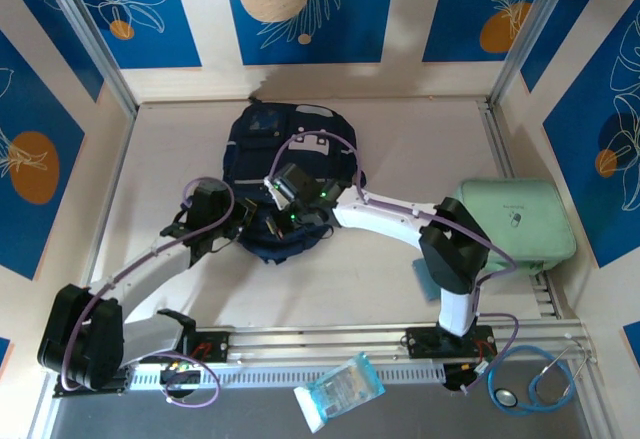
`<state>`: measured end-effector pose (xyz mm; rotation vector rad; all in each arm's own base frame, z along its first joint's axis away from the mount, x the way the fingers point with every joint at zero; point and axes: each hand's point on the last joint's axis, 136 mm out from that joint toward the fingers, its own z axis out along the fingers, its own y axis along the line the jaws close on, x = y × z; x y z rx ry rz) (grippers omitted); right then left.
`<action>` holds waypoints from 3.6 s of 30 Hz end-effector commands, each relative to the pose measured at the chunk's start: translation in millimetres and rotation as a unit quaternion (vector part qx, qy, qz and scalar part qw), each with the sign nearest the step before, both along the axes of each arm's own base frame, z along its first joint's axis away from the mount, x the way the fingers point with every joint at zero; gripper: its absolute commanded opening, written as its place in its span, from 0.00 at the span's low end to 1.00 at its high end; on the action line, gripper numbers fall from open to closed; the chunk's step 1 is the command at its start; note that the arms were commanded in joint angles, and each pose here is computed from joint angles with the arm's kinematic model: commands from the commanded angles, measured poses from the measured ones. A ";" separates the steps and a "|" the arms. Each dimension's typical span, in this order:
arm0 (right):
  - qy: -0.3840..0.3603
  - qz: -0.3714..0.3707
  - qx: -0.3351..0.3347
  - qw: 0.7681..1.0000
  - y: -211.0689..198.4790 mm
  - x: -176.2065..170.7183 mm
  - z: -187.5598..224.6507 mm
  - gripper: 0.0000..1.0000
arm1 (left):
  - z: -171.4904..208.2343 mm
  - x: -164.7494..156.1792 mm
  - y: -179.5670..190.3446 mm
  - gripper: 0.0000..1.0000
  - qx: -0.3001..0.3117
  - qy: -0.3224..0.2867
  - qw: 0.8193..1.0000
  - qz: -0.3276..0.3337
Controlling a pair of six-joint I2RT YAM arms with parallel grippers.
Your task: Pack books, pencil case, and school supplies into a backpack
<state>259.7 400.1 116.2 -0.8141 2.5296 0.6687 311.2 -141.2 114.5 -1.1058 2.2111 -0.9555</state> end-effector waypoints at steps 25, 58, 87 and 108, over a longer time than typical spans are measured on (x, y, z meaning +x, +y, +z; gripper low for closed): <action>-0.074 -0.063 -0.091 0.991 -131.5 60.7 -11.9 0.00 | -4.4 5.4 23.4 0.07 0.069 0.009 0.997 -0.023; -0.006 0.109 0.060 0.992 62.6 -6.8 14.5 0.00 | 8.7 -14.2 75.3 0.44 0.128 0.045 0.990 -0.037; -0.014 0.076 0.020 0.997 51.8 -3.6 5.4 0.00 | 3.1 7.6 79.8 0.19 0.132 0.014 0.991 -0.010; 0.006 -0.260 -0.088 0.962 -104.0 114.3 -10.1 0.00 | 2.1 -7.3 49.0 0.07 0.131 0.021 0.984 -0.121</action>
